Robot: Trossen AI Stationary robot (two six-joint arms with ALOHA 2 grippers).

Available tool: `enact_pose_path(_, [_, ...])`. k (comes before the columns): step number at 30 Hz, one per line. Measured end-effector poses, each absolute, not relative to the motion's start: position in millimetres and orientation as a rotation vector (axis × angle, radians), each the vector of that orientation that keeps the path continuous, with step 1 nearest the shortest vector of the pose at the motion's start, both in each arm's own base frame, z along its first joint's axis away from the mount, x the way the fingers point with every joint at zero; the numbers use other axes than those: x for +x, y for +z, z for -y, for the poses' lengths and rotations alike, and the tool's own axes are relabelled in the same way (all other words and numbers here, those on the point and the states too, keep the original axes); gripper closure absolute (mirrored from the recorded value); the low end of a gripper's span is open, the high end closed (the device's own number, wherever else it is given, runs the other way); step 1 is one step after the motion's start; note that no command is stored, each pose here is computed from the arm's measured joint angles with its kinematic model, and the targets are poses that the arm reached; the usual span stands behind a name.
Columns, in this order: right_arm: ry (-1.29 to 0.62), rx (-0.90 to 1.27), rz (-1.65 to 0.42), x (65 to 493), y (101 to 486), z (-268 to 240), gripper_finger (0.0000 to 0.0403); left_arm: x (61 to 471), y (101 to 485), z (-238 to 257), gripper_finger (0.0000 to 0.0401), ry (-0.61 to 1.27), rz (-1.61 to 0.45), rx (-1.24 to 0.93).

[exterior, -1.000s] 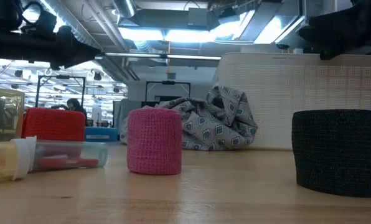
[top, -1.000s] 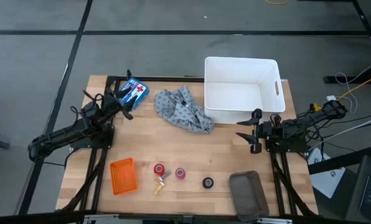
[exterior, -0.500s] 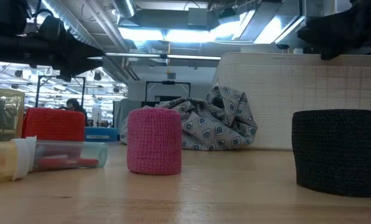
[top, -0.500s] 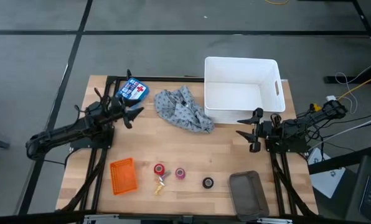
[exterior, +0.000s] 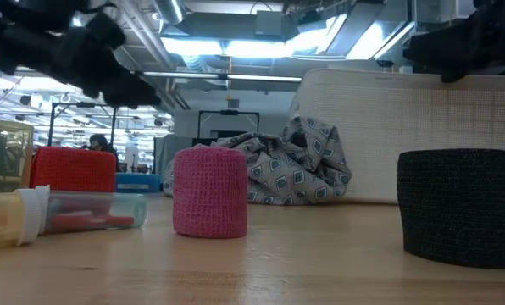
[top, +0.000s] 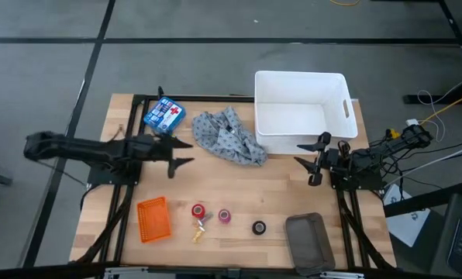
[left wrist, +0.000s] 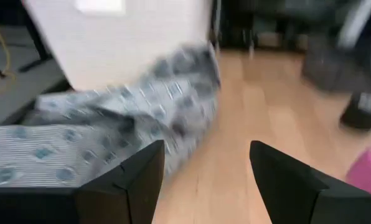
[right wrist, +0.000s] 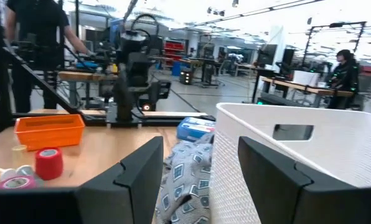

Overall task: Pick & place medical supplies in basket/bin
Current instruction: Put the green pill bottle into the orange bin

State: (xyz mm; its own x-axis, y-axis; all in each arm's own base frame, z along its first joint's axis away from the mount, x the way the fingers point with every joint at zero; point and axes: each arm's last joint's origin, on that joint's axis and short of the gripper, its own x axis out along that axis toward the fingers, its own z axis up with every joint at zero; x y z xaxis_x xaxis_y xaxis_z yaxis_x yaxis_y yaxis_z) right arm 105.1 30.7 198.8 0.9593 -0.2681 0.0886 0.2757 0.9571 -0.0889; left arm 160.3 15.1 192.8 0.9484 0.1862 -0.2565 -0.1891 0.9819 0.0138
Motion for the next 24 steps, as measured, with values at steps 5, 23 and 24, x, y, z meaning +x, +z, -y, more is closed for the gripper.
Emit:
enact_pose_path(5, [-0.321,-0.098,0.071,104.7,198.7,-29.5,0.0194,194.7,210.3,-2.2,0.0166,0.101,-0.312,0.075])
enact_pose_path(23, [-0.319,-0.003,0.085,104.7,198.6,-29.4,0.0194,226.8,230.6,76.7,0.0165,-0.386,-0.575,-0.094])
enact_pose_path(24, [-0.318,0.009,0.085,104.7,198.5,-29.4,0.0194,226.3,230.0,79.4,0.0165,-0.414,-0.582,-0.105])
